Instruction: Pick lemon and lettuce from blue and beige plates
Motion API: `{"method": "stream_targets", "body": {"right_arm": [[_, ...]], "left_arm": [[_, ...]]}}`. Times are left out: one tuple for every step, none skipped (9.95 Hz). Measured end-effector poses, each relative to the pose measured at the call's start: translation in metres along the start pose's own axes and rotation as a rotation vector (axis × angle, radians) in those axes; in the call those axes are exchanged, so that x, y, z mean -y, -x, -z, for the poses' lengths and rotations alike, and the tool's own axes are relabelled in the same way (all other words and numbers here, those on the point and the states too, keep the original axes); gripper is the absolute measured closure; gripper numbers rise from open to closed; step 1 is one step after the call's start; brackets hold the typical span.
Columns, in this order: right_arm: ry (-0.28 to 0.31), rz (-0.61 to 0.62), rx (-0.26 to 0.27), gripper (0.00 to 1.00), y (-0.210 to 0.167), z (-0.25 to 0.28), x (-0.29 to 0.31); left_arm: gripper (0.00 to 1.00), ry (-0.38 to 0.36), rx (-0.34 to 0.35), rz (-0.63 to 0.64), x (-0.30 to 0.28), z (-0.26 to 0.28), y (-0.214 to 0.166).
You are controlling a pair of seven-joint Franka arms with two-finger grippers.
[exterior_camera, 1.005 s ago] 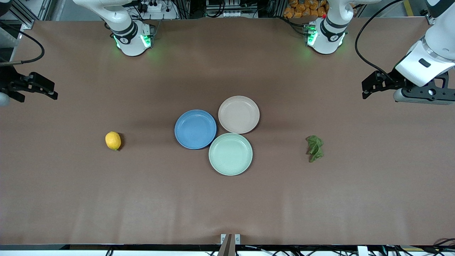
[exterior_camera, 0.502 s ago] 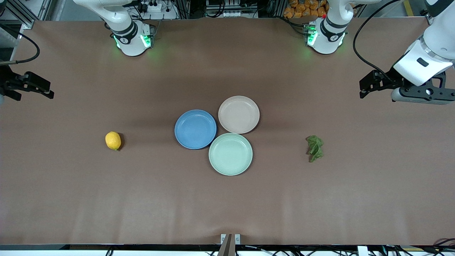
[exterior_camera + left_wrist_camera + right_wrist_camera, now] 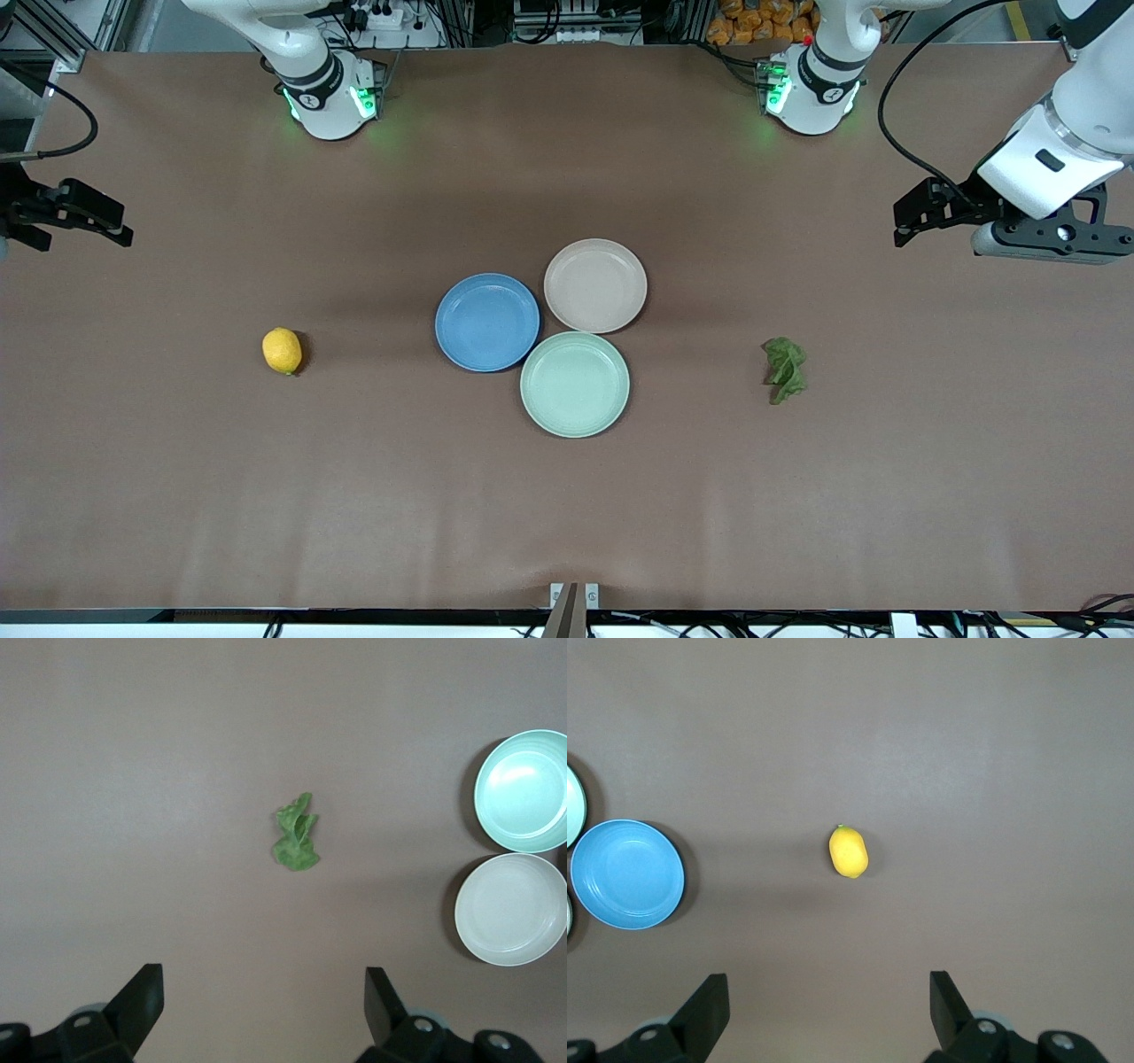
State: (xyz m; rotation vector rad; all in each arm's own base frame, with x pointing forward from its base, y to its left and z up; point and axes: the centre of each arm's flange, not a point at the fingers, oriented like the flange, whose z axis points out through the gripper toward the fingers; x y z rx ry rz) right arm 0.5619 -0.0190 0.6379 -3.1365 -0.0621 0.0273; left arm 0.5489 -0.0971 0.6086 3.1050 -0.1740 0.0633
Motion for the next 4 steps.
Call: {"method": "stream_targets", "body": {"right_arm": [[0.0, -0.004, 0.0, 0.0, 0.0002, 0.0, -0.0025], [0.0, -0.008, 0.0, 0.0, 0.0003, 0.0, -0.0047], [0.001, -0.01, 0.0, 0.0, 0.0004, 0.0, -0.0055], [0.001, -0.01, 0.0, 0.0, 0.0004, 0.0, -0.0056]], "left_arm": [[0.0, 0.0, -0.002, 0.0, 0.0006, 0.0011, 0.0003], [0.0, 0.0, -0.004, 0.001, 0.0011, 0.002, 0.0006], [0.0, 0.0, -0.004, 0.001, 0.0018, 0.0021, 0.0006], [0.0, 0.0, -0.004, 0.001, 0.0022, 0.0022, 0.0006]]}}
